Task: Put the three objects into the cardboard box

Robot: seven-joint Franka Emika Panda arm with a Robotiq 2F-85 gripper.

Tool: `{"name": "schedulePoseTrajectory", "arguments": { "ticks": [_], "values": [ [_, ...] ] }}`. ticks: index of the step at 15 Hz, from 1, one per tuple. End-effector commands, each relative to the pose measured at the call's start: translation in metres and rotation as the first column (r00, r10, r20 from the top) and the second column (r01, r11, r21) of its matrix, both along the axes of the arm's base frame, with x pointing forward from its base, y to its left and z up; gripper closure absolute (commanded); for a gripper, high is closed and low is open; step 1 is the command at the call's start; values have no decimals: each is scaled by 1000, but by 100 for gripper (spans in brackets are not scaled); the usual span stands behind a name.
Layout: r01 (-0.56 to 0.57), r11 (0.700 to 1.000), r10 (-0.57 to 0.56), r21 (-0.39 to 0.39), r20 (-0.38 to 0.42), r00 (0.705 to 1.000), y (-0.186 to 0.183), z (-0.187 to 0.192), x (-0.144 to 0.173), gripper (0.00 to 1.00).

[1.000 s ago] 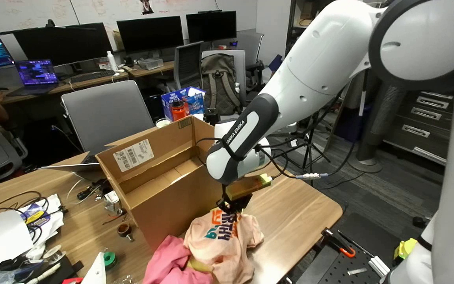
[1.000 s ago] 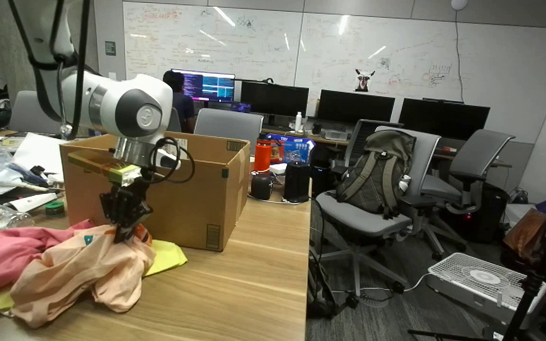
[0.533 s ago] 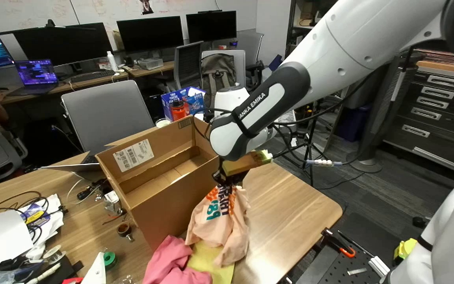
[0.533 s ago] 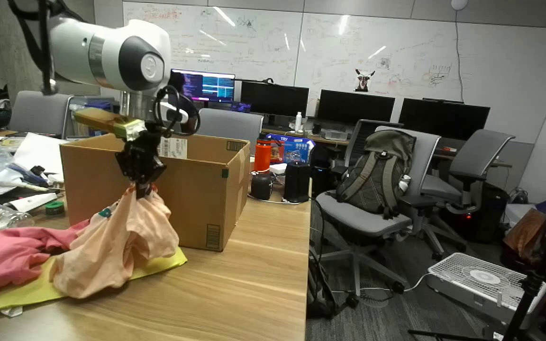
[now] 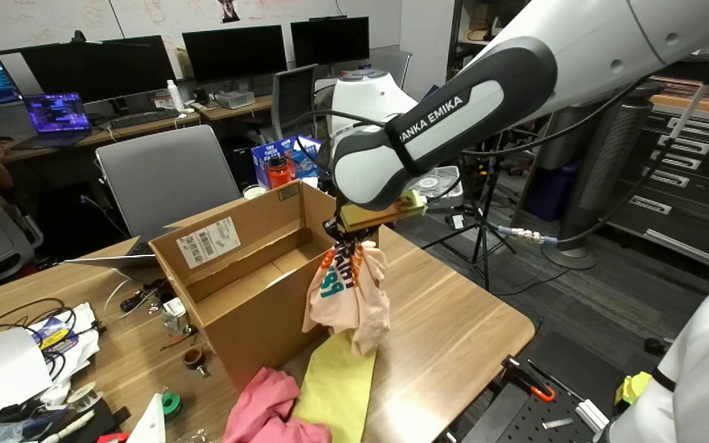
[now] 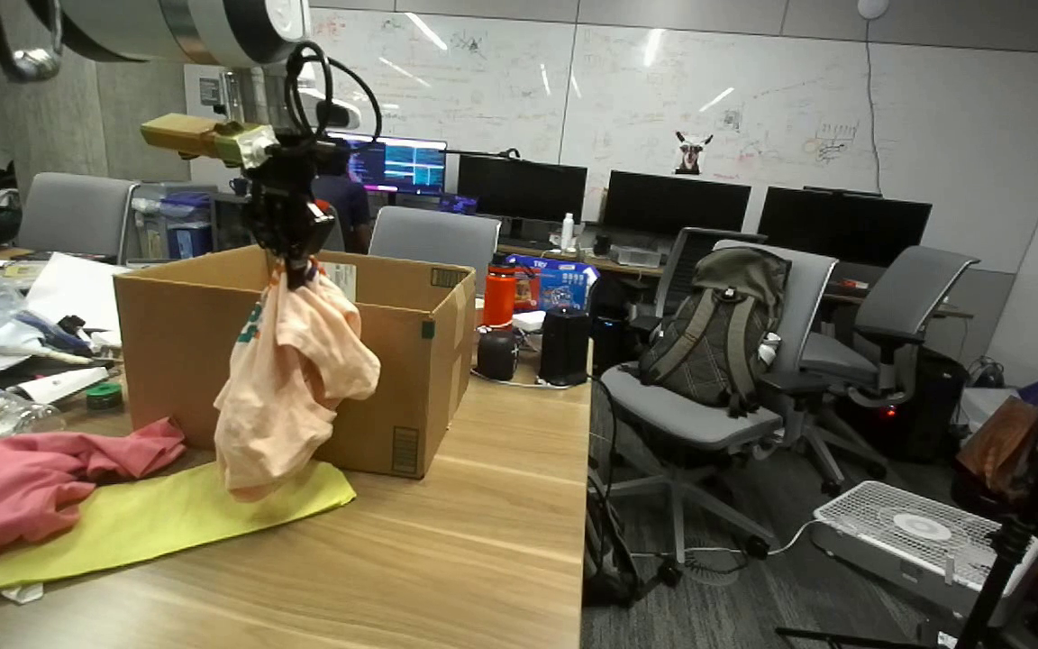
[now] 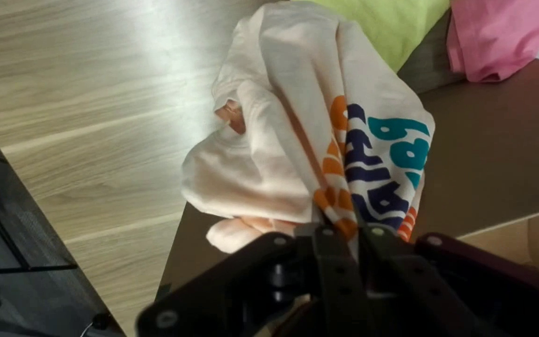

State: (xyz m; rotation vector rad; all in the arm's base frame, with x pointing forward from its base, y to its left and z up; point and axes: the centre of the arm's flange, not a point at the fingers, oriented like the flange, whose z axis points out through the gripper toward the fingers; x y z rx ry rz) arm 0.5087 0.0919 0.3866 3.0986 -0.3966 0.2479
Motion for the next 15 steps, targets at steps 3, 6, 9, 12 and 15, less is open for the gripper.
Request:
{"name": "schedulePoseTrajectory", "arguments": {
  "ticks": [3,6,9,12,15],
  "values": [
    [22,999,-18,-40,104,994,5,45,13,99],
    [25,998,-15,-54,169,986,5,76,26,99],
    [28,997,-8,-72,264,964,5,123,39,99],
    [32,996,-2,-79,357,934,6,170,50,99],
    [37,996,2,-83,424,906,8,204,55,99]
  ]
}}
